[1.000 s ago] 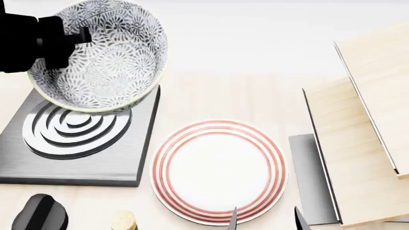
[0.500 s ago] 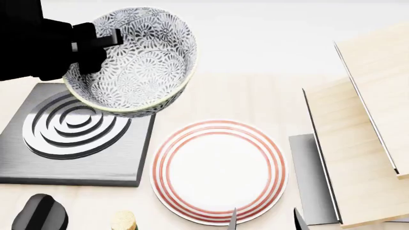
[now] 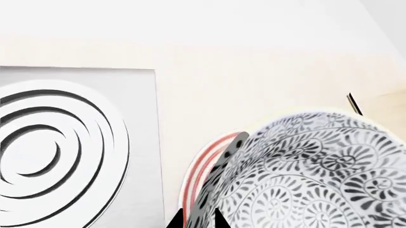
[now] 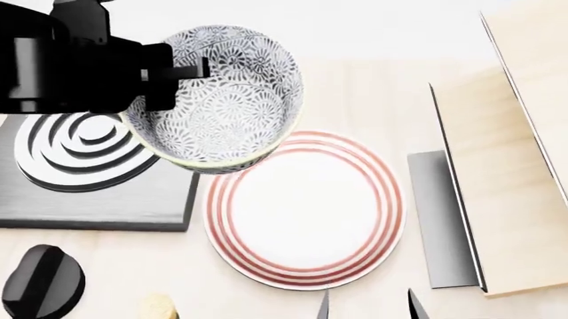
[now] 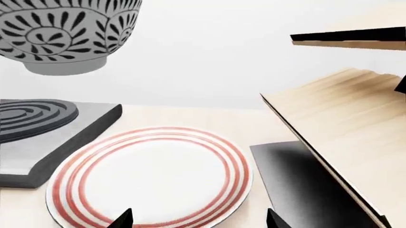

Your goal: Pick up the akita bowl and put it on the plate.

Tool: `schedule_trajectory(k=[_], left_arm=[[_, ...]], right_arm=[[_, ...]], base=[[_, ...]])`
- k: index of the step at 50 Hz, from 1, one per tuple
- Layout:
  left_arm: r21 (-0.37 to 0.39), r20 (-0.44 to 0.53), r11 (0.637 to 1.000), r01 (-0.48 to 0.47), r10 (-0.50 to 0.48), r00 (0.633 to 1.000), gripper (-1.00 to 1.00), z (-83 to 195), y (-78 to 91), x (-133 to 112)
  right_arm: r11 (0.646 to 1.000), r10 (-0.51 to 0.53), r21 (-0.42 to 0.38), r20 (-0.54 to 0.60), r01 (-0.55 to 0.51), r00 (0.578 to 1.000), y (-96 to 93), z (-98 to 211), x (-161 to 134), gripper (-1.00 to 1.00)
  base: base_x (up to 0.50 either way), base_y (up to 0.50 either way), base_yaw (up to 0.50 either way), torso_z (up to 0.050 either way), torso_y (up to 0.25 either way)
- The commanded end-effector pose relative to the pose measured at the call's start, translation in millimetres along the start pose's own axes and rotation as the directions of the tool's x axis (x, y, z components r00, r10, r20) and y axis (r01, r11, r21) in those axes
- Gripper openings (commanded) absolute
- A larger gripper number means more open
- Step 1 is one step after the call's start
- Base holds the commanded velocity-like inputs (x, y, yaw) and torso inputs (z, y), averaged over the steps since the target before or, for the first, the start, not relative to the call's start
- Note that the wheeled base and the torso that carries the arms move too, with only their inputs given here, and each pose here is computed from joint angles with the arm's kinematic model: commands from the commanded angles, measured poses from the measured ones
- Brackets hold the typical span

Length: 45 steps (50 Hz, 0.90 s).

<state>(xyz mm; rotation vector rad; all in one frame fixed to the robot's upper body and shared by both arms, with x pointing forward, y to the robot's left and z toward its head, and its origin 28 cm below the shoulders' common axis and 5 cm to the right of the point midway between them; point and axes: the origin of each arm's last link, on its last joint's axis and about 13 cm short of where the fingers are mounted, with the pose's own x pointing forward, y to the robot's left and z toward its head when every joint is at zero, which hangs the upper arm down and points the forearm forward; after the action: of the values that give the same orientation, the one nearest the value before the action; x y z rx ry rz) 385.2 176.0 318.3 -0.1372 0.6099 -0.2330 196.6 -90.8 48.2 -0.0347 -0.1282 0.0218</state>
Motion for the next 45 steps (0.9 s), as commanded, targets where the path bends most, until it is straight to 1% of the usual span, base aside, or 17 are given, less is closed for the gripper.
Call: schedule_trajectory(k=[1, 9, 19, 20, 22, 23, 24, 25, 27, 29, 33, 34, 36, 38, 39, 41, 45], left_arm=[[0.041, 0.016, 0.996, 0.082, -0.083, 0.996, -1.0, 1.9, -10.6, 3.9], [0.04, 0.012, 0.991, 0.124, -0.125, 0.992, -1.0, 0.1, -15.6, 6.5], [0.042, 0.013, 0.992, 0.117, -0.118, 0.993, -1.0, -2.1, -18.4, 10.4], [0.047, 0.019, 0.991, 0.125, -0.126, 0.992, -1.0, -2.5, -19.4, 9.9], [0.017, -0.013, 0.977, 0.214, -0.213, 0.977, -1.0, -3.9, -20.8, 9.2], [-0.001, -0.019, 0.974, 0.226, -0.226, 0.974, -1.0, -3.6, -20.8, 9.2], [0.0, -0.006, 0.974, 0.225, -0.225, 0.974, -1.0, -2.8, -20.6, 9.2], [0.035, 0.008, 0.981, 0.193, -0.193, 0.981, -1.0, -3.7, -20.8, 9.5], [0.012, 0.02, 0.979, 0.204, -0.204, 0.979, -1.0, -3.4, -20.1, 9.6], [0.041, 0.019, 0.98, 0.194, -0.195, 0.981, -1.0, -4.8, -21.1, 10.5], [0.03, 0.024, 0.98, 0.196, -0.197, 0.98, -1.0, -5.2, -21.3, 11.8], [0.018, 0.021, 0.976, 0.217, -0.217, 0.976, -1.0, -5.2, -21.2, 11.7], [0.036, 0.019, 0.976, 0.214, -0.215, 0.977, -1.0, -7.5, -21.7, 12.9], [0.071, 0.023, 0.983, 0.17, -0.172, 0.985, -1.0, -9.4, -23.0, 15.4], [0.064, 0.023, 0.981, 0.181, -0.183, 0.983, -1.0, -9.6, -23.2, 15.8], [0.084, 0.025, 0.985, 0.148, -0.15, 0.988, -1.0, -10.3, -23.7, 17.3], [0.093, 0.019, 0.983, 0.155, -0.158, 0.987, -1.0, -12.1, -26.0, 17.9]], right_arm=[[1.0, 0.001, 0.001, -0.002, -0.001, 1.0, -0.2, -0.3, 0.7, 1.0], [1.0, 0.005, 0.0, -0.005, -0.005, 1.0, 0.4, -0.6, 0.4, 1.0], [1.0, 0.008, -0.002, -0.005, -0.008, 1.0, 1.5, -0.6, -0.1, 1.0], [1.0, 0.008, -0.002, -0.006, -0.008, 1.0, 1.5, -1.1, 0.1, 1.0], [1.0, 0.008, -0.002, -0.008, -0.008, 1.0, 1.5, -1.5, 0.6, 1.0], [1.0, 0.009, -0.002, -0.009, -0.009, 1.0, 1.6, -1.7, 0.6, 1.0], [1.0, 0.009, -0.003, -0.009, -0.009, 1.0, 1.6, -1.8, 0.6, 1.0], [1.0, 0.009, -0.002, -0.008, -0.009, 1.0, 1.5, -1.6, 0.3, 1.0], [1.0, 0.009, -0.003, -0.004, -0.009, 1.0, 1.2, -0.3, -0.7, 1.0], [1.0, 0.011, -0.003, 0.002, -0.011, 1.0, 1.1, 1.2, -1.4, 1.0], [1.0, 0.009, -0.003, 0.002, -0.009, 1.0, 1.1, 0.7, -1.2, 1.0], [1.0, 0.01, -0.001, 0.001, -0.01, 1.0, 1.0, 0.5, -1.1, 1.0], [1.0, 0.011, -0.001, 0.002, -0.011, 1.0, 1.2, 0.9, -1.5, 1.0], [1.0, 0.008, -0.001, 0.001, -0.008, 1.0, 1.1, 0.7, -0.9, 1.0], [1.0, 0.009, 0.0, 0.001, -0.009, 1.0, 1.1, 0.8, -1.0, 1.0], [1.0, 0.009, 0.0, 0.002, -0.009, 1.0, 1.2, 0.9, -1.3, 1.0], [1.0, 0.009, -0.001, 0.001, -0.009, 1.0, 1.5, 0.3, -1.4, 1.0]], base=[[0.0, 0.0, 0.0, 0.0, -0.09], [0.0, 0.0, 0.0, 0.0, -0.103], [0.0, 0.0, 0.0, 0.0, -0.105], [0.0, 0.0, 0.0, 0.0, -0.105], [0.0, 0.0, 0.0, 0.0, -0.055], [0.0, 0.0, 0.0, 0.0, 0.0], [0.0, 0.0, 0.0, 0.0, 0.0], [0.0, 0.0, 0.0, 0.0, 0.0], [0.0, 0.0, 0.0, 0.0, 0.0], [0.0, 0.0, 0.0, 0.0, 0.0], [0.0, 0.0, 0.0, 0.0, 0.0], [0.0, 0.0, 0.0, 0.0, 0.0], [0.0, 0.0, 0.0, 0.0, 0.0], [0.0, 0.0, 0.0, 0.0, 0.0], [0.0, 0.0, 0.0, 0.0, 0.0], [0.0, 0.0, 0.0, 0.0, 0.0], [0.0, 0.0, 0.0, 0.0, -0.089]])
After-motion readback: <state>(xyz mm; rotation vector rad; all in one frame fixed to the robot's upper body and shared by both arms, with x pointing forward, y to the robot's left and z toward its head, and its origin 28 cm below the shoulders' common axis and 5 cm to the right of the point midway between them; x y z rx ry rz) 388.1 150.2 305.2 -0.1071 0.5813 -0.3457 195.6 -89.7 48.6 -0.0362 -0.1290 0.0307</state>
